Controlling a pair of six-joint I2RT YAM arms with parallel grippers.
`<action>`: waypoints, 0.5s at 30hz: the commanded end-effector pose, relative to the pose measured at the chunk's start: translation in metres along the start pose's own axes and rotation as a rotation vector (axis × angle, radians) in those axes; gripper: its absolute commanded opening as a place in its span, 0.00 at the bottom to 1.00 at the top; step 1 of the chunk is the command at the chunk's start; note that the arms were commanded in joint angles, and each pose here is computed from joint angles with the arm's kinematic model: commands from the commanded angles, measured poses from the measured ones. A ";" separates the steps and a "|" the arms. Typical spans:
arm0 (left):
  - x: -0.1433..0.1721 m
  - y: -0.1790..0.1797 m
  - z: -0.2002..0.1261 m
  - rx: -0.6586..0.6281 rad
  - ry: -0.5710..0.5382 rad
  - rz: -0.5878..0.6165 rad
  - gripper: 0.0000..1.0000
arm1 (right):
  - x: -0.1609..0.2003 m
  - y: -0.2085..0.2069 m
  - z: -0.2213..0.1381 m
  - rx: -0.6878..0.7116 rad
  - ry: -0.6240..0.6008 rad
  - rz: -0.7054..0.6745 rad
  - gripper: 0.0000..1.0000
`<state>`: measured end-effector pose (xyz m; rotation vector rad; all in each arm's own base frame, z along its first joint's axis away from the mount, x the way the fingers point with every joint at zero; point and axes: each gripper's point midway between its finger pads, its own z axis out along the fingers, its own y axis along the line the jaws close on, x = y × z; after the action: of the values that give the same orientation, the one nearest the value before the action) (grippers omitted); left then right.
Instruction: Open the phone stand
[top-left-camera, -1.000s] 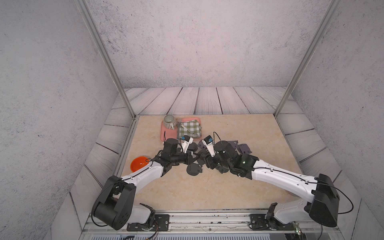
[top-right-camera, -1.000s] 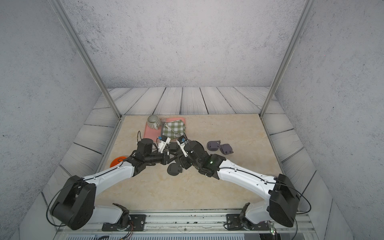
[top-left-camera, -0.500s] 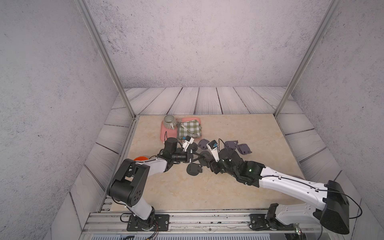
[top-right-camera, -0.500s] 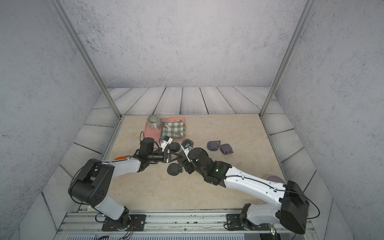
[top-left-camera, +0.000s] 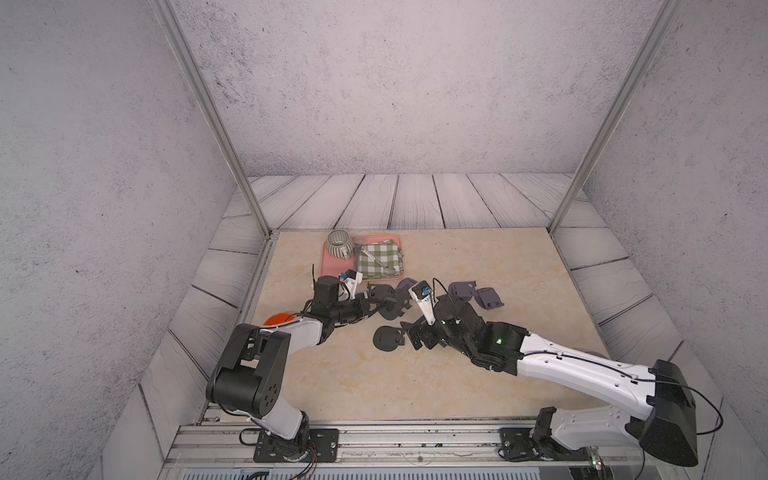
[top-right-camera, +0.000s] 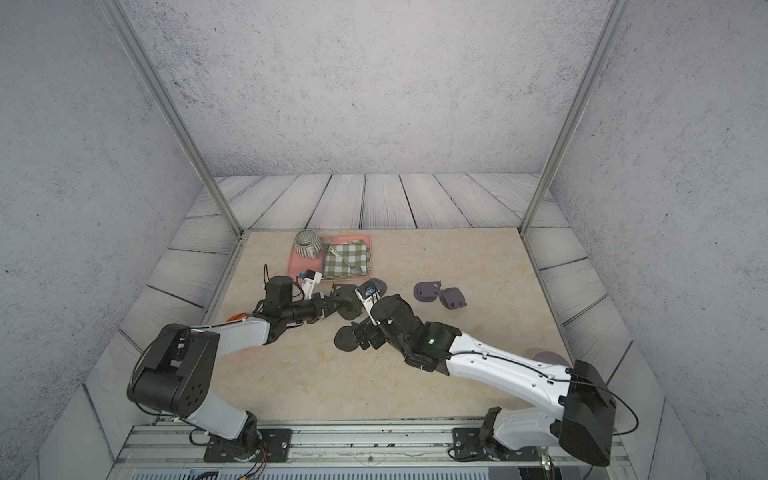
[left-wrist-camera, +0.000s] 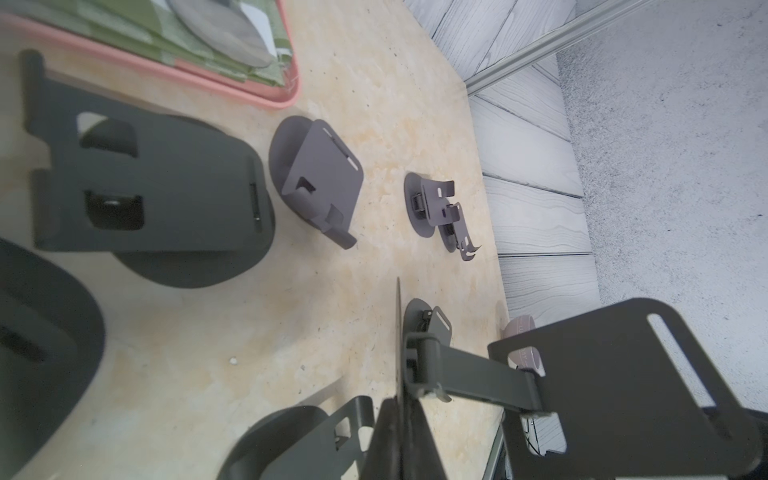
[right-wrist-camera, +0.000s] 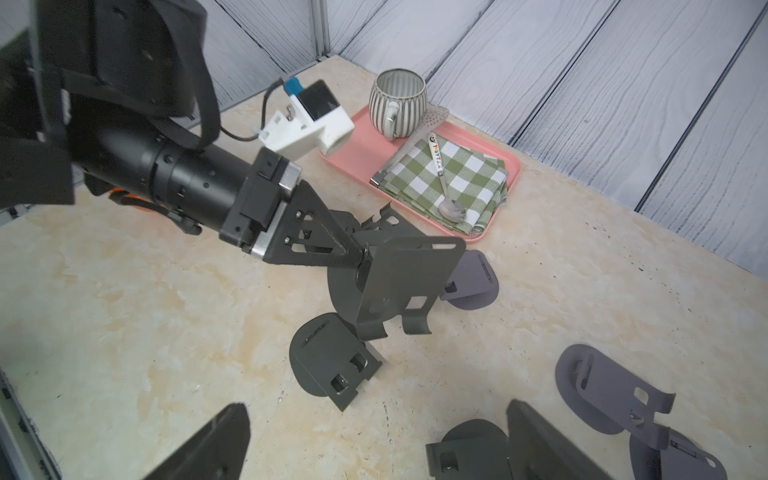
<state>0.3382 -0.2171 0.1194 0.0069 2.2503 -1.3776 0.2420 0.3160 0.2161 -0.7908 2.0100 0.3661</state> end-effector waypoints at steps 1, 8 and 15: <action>0.000 -0.012 -0.002 0.054 -0.005 0.022 0.00 | -0.012 0.005 0.006 -0.010 -0.015 0.011 0.99; 0.008 -0.013 -0.002 0.109 -0.002 0.023 0.00 | -0.020 -0.002 0.012 0.002 -0.036 0.022 0.99; 0.017 -0.021 -0.004 0.188 -0.002 0.047 0.00 | -0.024 0.000 0.020 -0.147 -0.035 0.092 0.99</action>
<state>0.3208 -0.2221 0.1170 0.0390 2.1794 -1.5001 0.2663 0.3212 0.2149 -0.7562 2.0272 0.4374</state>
